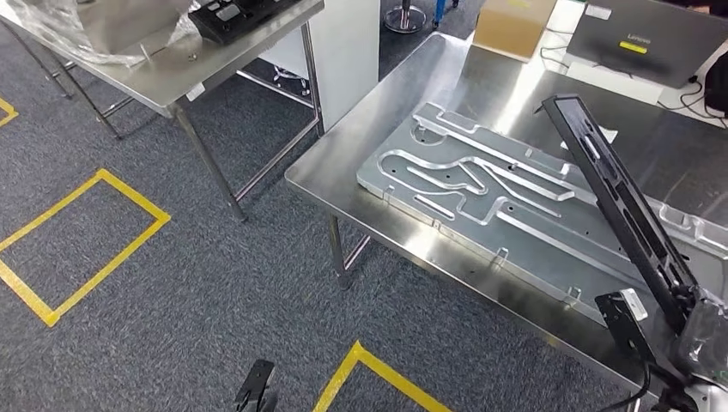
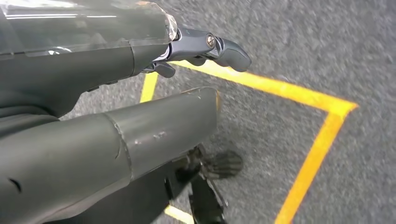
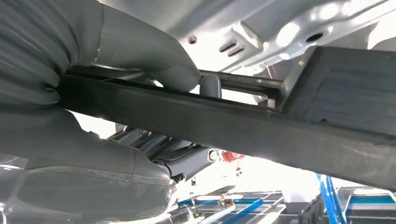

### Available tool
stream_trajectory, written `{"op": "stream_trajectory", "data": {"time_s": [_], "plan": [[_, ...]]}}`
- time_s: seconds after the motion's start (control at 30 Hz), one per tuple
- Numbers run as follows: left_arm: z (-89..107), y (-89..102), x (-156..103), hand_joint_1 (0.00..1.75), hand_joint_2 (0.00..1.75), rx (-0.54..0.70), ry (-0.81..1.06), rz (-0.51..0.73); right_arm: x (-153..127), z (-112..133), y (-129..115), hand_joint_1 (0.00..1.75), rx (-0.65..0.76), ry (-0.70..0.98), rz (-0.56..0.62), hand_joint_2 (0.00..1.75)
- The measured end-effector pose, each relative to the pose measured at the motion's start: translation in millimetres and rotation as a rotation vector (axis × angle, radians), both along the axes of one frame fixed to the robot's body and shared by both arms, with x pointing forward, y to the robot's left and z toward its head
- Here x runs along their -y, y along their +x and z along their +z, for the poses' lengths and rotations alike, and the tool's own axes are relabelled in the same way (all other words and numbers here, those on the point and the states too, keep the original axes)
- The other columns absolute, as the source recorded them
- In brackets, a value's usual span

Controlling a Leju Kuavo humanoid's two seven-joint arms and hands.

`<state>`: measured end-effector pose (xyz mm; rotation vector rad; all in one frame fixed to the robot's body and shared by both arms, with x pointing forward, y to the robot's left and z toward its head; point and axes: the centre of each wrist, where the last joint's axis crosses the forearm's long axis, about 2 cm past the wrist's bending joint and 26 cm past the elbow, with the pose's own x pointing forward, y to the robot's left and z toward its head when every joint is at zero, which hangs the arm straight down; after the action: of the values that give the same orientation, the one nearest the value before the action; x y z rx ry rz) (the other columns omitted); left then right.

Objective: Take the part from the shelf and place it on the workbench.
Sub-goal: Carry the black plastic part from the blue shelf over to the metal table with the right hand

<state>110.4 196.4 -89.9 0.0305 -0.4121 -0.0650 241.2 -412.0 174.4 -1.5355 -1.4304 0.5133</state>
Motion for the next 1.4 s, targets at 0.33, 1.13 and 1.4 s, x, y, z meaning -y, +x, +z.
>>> {"op": "stream_trajectory", "data": {"time_s": [0.33, 1.13, 1.4], "plan": [[-1.9, -6.1, -2, 0.00, 0.00, -0.013, 0.003, 0.001, -5, 0, 4, 1.75, 0.003, 0.004, 0.011, 1.75], [-0.1, -0.6, 0, 0.00, 0.00, 0.001, 0.010, 0.009, -12, -9, 7, 1.75, -0.054, 0.005, 0.024, 1.75], [-0.1, -0.5, 0, 0.00, 0.00, 0.001, 0.009, 0.009, -13, -9, 8, 1.75, -0.060, 0.003, 0.034, 1.75]]}}
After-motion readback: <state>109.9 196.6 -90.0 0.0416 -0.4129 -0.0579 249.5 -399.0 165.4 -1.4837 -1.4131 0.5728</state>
